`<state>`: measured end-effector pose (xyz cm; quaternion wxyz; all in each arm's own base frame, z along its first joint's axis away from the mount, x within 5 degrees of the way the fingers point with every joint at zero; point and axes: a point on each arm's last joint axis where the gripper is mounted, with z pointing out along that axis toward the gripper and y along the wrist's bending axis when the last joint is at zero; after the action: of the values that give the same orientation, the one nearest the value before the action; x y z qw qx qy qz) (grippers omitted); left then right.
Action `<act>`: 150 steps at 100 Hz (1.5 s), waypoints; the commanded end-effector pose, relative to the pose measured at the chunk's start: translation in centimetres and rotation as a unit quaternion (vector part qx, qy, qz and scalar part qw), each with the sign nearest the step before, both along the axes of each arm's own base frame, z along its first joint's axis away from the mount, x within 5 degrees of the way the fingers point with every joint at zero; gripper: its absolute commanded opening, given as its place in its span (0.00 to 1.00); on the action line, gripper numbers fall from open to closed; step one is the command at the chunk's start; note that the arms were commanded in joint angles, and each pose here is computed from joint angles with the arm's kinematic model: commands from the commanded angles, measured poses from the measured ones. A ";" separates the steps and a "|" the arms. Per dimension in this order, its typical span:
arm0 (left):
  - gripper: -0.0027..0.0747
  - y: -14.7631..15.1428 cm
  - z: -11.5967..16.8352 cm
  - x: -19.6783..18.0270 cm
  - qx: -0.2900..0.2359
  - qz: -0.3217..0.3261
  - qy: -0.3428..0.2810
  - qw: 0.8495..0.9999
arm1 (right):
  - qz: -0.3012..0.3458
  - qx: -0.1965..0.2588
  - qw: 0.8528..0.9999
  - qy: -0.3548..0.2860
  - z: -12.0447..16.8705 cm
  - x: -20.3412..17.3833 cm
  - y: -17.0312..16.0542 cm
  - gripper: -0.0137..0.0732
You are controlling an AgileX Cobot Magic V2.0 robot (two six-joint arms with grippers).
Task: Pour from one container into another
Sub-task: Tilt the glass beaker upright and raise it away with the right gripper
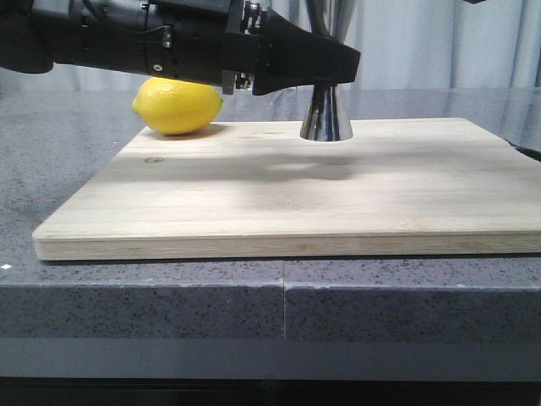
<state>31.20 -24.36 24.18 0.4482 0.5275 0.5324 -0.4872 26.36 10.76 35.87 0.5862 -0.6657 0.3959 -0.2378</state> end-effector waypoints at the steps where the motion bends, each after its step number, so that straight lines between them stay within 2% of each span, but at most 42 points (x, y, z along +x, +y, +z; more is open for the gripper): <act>1: 0.11 -0.1 3.8 -1.0 -0.077 -0.030 -0.013 0.996 | -0.005 0.018 0.999 -0.034 2.3 -0.6 -0.2 0.45; 36: 0.11 -0.1 3.8 -1.0 -0.077 -0.030 -0.013 0.996 | -0.005 0.018 0.999 -0.034 2.3 -0.6 -0.2 0.45; 56: 0.11 -0.1 3.8 -1.0 -0.077 -0.030 -0.013 0.996 | -0.008 0.032 0.999 -0.025 2.3 -0.6 -0.2 0.45; 70: 0.11 -0.1 3.8 -1.0 -0.077 -0.030 -0.013 0.996 | -0.014 0.068 0.997 -0.014 2.6 -0.6 -0.2 0.45; 85: 0.11 -0.1 3.8 -1.0 -0.077 -0.030 -0.013 0.996 | -0.024 0.131 0.991 0.022 2.7 -0.6 -0.2 0.45; 108: 0.11 -0.1 3.8 -1.0 -0.077 -0.030 -0.013 0.996 | -0.041 0.203 0.976 0.073 2.8 -0.5 -0.3 0.45; 118: 0.11 -0.1 3.8 -1.0 -0.077 -0.030 -0.013 0.996 | -0.055 0.249 0.962 0.100 2.9 -0.4 -0.4 0.45; 150: 0.11 -0.1 3.8 -1.0 -0.077 -0.030 -0.013 0.996 | -0.141 0.336 0.923 0.126 2.9 0.3 -1.7 0.45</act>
<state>31.20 -24.36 24.18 0.4482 0.5275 0.5324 -0.4872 27.22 9.60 36.50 0.6535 -0.4380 0.6110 -0.0881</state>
